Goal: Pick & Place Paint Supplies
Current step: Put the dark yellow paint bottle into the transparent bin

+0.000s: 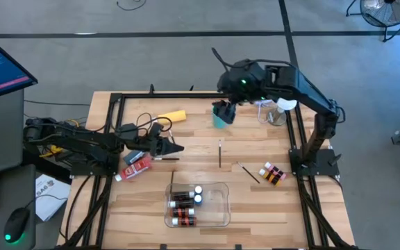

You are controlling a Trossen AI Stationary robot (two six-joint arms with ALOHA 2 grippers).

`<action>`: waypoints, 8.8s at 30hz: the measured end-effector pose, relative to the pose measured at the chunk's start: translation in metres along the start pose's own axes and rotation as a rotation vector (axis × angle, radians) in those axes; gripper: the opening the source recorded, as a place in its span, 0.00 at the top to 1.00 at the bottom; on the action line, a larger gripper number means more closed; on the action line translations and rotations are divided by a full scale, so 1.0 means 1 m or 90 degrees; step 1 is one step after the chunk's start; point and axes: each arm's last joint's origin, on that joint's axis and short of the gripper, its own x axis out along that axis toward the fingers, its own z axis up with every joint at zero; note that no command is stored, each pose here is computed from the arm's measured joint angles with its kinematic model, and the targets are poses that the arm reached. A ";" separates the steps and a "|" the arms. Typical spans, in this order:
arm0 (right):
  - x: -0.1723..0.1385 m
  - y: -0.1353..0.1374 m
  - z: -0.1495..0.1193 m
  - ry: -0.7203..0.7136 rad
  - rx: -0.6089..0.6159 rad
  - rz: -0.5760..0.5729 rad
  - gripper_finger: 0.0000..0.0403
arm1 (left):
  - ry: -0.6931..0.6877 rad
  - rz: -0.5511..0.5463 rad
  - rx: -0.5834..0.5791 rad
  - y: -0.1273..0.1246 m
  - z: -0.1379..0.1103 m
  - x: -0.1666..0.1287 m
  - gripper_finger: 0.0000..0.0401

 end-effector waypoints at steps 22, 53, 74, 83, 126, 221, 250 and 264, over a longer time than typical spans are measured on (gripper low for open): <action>-0.030 0.060 -0.009 -0.011 0.053 0.103 0.41 | -0.389 0.035 0.003 -0.015 0.020 -0.007 1.00; -0.004 0.081 -0.001 0.018 0.302 0.168 0.41 | 0.142 -0.490 0.197 -0.094 0.058 -0.003 1.00; 0.002 0.077 -0.006 0.050 0.253 0.153 0.41 | -0.018 -0.476 0.239 -0.106 0.041 0.004 1.00; 0.000 0.079 -0.020 0.134 0.218 0.130 0.41 | 0.003 -0.439 0.222 -0.102 0.038 0.008 1.00; 0.074 0.088 -0.193 0.585 0.129 -0.032 0.61 | 0.041 -0.396 0.216 -0.095 0.032 0.014 1.00; 0.089 0.107 -0.357 0.625 0.243 -0.064 0.56 | 0.078 -0.333 0.211 -0.084 0.031 0.018 1.00; 0.088 0.118 -0.335 0.562 0.349 0.035 0.69 | 0.078 -0.331 0.218 -0.084 0.031 0.018 1.00; 0.046 0.112 -0.263 0.206 0.490 0.145 0.69 | 0.049 -0.010 0.302 -0.027 0.057 0.018 1.00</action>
